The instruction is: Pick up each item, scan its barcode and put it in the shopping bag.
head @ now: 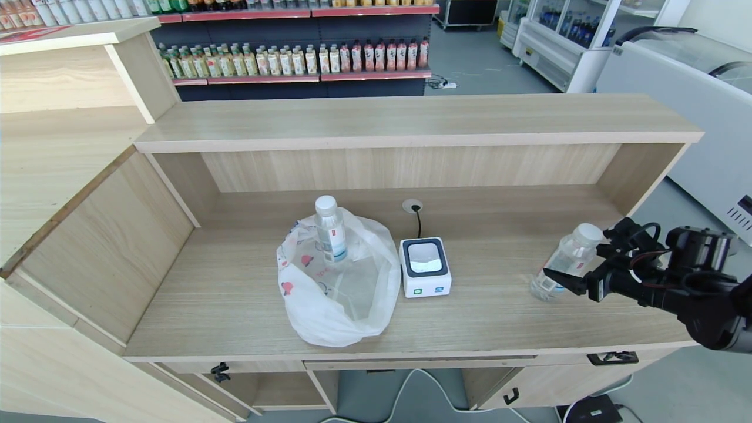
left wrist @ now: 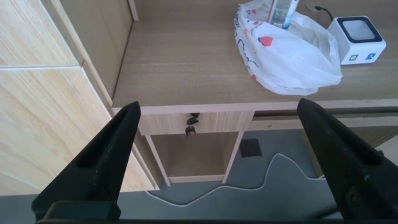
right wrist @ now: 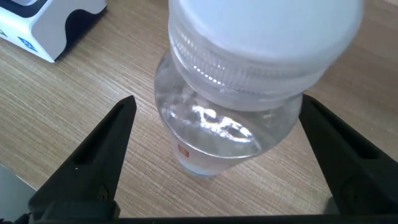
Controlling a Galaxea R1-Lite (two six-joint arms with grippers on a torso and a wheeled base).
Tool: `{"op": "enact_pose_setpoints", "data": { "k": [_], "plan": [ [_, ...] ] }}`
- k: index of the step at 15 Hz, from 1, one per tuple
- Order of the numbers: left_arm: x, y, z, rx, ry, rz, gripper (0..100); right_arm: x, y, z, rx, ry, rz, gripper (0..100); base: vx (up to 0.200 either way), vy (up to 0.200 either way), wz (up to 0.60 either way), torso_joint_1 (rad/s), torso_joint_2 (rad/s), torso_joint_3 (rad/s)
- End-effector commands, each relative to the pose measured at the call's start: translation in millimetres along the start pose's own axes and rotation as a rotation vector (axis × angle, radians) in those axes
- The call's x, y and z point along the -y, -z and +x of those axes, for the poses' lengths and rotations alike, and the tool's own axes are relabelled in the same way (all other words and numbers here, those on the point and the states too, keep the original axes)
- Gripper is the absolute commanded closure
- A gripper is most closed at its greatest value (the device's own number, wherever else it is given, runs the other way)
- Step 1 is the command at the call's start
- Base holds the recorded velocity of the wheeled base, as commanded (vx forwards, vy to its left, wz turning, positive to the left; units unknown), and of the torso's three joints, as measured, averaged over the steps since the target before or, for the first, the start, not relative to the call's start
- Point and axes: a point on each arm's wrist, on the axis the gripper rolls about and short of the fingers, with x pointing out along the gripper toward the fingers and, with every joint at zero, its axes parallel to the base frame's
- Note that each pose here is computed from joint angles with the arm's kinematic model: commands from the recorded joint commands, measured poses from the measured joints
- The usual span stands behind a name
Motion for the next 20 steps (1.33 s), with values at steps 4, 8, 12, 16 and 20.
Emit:
{"op": "enact_pose_setpoints", "data": {
  "k": [4, 8, 12, 16, 20],
  "plan": [
    [0.0, -0.1, 0.0, 0.002, -0.001, 0.0, 0, -1.4, 6.4, 9.1, 0.002, -0.033, 0.006, 0, 0.0, 0.0, 0.0, 0.0, 0.0, 0.0],
    [0.0, -0.1, 0.0, 0.002, -0.002, 0.0, 0, -0.2, 11.1, 14.2, 0.011, -0.035, 0.0, 0, 0.0, 0.0, 0.0, 0.0, 0.0, 0.0],
    [0.0, 0.0, 0.0, 0.0, -0.001, 0.0, 0, 1.4, 11.8, 22.8, 0.032, -0.039, -0.017, 0, 0.0, 0.0, 0.0, 0.0, 0.0, 0.0],
    [0.0, -0.1, 0.0, 0.002, 0.001, -0.001, 0, 1.4, 11.0, 28.9, 0.044, -0.05, -0.021, 0, 0.0, 0.0, 0.0, 0.0, 0.0, 0.0],
    [0.0, -0.1, 0.0, 0.002, -0.001, 0.0, 0, 1.2, 11.2, 28.5, 0.055, -0.065, -0.023, 100, 0.0, 0.0, 0.0, 0.0, 0.0, 0.0]
  ]
}}
